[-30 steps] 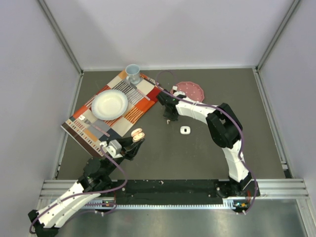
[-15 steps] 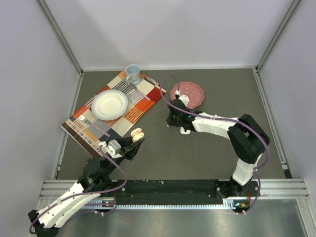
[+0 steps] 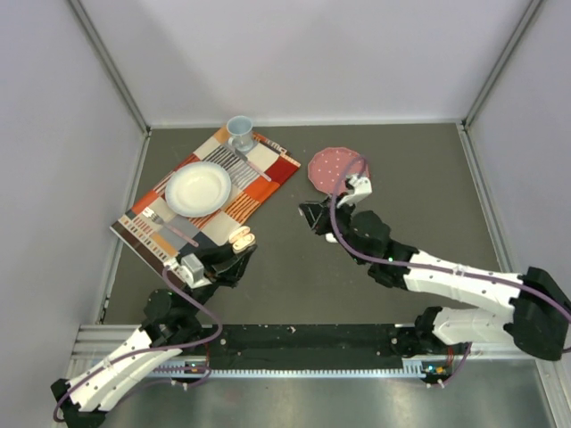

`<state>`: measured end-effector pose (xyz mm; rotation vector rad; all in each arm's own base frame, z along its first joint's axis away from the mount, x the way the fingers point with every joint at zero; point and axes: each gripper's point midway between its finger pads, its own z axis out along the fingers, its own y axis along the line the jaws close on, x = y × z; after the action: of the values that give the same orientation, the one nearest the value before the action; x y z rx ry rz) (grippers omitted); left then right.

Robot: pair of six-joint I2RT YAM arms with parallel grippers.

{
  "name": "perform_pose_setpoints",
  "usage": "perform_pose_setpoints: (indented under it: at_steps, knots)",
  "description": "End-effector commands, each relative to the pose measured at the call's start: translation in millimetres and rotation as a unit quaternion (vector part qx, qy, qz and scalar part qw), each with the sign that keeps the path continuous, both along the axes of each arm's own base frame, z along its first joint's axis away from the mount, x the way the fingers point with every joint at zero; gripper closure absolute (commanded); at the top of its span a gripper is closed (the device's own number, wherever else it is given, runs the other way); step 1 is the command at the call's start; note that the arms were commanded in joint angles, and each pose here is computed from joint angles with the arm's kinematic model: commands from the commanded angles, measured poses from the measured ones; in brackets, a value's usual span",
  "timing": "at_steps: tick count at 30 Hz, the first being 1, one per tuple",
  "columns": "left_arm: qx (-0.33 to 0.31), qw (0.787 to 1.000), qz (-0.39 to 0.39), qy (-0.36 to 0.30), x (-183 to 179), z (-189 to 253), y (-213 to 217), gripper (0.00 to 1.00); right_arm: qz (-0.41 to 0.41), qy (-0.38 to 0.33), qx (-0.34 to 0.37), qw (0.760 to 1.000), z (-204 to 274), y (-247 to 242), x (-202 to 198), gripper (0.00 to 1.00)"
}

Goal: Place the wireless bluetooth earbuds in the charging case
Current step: Pick up the left earbud from the center of the board, then insert the left earbud into the left side groove of the charging case.

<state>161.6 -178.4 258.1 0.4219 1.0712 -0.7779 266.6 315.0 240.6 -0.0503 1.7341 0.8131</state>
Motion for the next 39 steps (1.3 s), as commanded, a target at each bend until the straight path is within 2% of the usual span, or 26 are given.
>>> perform_pose_setpoints:
  at_steps: [1, 9, 12, 39]
  knots:
    - [-0.042, 0.998, -0.017, -0.032, -7, 20, 0, 1.00, -0.009, -0.085, 0.103, 0.991, 64, -17, -13, 1.00]
    - [-0.050, 0.998, -0.025, -0.031, -5, 24, -6, 1.00, 0.059, -0.157, 0.219, 0.961, 119, -22, -53, 1.00]
    - [-0.044, 0.998, -0.041, -0.037, -9, 24, -11, 1.00, 0.073, -0.176, 0.240, 0.952, 130, -21, -64, 1.00]
    - [-0.048, 0.996, -0.059, -0.041, -6, 21, -24, 1.00, 0.194, -0.221, 0.253, 0.922, 161, 58, -138, 1.00]
